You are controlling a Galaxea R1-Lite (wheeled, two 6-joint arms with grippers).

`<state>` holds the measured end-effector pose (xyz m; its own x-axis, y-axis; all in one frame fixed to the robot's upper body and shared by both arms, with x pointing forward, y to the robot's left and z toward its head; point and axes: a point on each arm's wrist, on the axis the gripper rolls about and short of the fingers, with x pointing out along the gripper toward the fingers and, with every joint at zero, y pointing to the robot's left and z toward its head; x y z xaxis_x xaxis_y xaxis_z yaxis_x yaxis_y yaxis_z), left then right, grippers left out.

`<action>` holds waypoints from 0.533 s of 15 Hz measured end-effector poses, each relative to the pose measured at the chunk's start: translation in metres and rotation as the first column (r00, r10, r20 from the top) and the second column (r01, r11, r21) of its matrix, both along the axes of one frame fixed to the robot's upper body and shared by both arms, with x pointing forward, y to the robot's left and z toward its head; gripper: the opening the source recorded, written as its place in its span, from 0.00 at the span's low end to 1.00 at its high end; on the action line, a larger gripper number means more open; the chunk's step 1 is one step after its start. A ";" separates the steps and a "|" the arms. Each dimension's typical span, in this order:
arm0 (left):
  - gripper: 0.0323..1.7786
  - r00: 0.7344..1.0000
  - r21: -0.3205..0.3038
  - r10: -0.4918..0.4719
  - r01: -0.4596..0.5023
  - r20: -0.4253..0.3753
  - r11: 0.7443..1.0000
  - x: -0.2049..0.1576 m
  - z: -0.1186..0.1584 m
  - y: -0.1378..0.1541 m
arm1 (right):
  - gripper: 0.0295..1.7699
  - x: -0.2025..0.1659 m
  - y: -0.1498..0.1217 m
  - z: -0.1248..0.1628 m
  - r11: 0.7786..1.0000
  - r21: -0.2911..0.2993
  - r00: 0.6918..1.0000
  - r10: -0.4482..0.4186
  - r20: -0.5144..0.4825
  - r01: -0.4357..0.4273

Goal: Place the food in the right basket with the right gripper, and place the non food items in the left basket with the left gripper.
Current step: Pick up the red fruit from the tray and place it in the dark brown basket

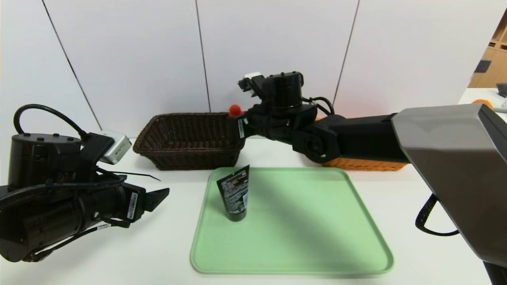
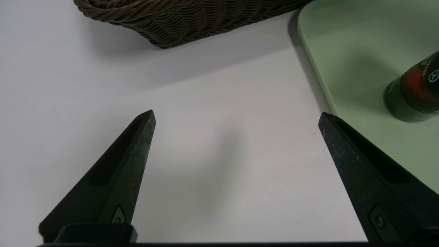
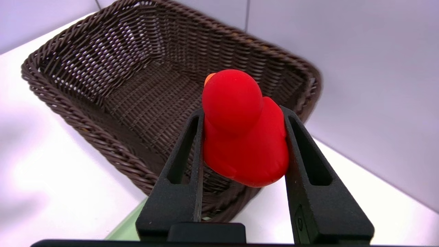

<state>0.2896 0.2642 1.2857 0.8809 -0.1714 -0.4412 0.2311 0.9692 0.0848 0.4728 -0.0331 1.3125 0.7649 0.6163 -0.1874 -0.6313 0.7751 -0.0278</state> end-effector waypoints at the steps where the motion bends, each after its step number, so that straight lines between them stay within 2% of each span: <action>1: 0.95 1.000 0.000 0.001 -0.001 0.002 1.000 0.000 0.000 0.000 | 0.37 0.000 0.003 0.000 1.000 0.004 1.000 0.005 -0.020 -0.005; 8: 0.95 1.000 0.002 0.007 -0.007 0.007 1.000 0.001 0.001 0.000 | 0.37 0.002 0.008 -0.004 1.000 -0.019 0.998 0.019 -0.062 -0.020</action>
<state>0.2902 0.2641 1.2871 0.8852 -0.1644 -0.4352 0.2239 0.9706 0.0888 0.4749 -0.0255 1.3086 0.7396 0.6265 -0.2459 -0.6469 0.7625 -0.0031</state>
